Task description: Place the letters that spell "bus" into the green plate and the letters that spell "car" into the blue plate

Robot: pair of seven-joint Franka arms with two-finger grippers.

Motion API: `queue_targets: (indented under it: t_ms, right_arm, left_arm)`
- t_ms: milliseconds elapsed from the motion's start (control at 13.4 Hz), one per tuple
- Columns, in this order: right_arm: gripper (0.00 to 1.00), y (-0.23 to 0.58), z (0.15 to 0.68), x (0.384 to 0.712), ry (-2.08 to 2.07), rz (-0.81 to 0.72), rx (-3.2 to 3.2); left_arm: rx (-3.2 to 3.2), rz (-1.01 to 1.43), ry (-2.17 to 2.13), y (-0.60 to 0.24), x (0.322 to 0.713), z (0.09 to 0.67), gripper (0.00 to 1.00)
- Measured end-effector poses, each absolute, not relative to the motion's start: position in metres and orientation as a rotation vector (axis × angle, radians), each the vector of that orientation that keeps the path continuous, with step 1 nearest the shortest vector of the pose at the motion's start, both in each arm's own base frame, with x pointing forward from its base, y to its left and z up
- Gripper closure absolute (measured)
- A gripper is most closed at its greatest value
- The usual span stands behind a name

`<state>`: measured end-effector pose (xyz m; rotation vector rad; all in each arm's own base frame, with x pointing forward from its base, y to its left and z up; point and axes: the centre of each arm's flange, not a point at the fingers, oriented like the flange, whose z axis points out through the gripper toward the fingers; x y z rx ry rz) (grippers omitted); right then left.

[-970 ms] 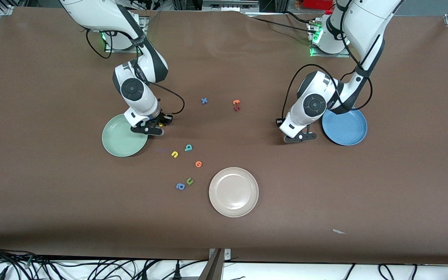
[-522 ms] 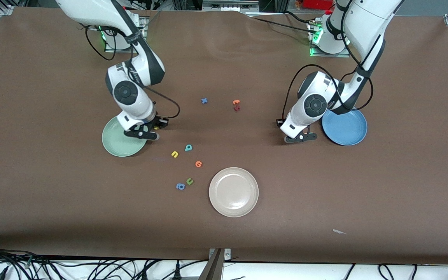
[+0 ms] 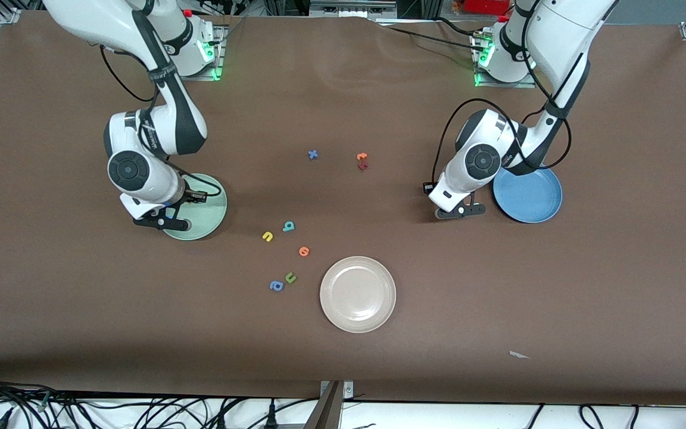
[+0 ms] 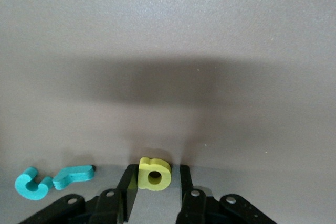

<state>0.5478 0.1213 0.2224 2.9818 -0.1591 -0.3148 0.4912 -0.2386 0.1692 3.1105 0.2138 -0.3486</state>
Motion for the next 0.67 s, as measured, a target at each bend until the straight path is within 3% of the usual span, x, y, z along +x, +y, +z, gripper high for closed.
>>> queue_targets:
  t_ms: [149, 224, 448, 671]
  right_arm:
    - [0.7, 0.12, 0.201, 0.54, -0.153, -0.347, 2.967]
    - [0.58, 0.119, 0.195, 0.538, -0.152, -0.355, 2.963]
    - [0.31, 0.12, 0.198, 0.541, -0.153, -0.343, 2.967]
    - [0.0, 0.148, 0.233, 0.555, -0.099, -0.243, 3.018]
  left_arm:
    - [3.11, -0.347, 0.214, -0.239, 0.491, 0.17, 0.67]
    - [3.11, -0.347, 0.213, -0.239, 0.492, 0.17, 0.72]
    - [3.11, -0.347, 0.213, -0.239, 0.492, 0.17, 0.72]
    - [3.11, -0.345, 0.213, -0.239, 0.492, 0.17, 0.72]
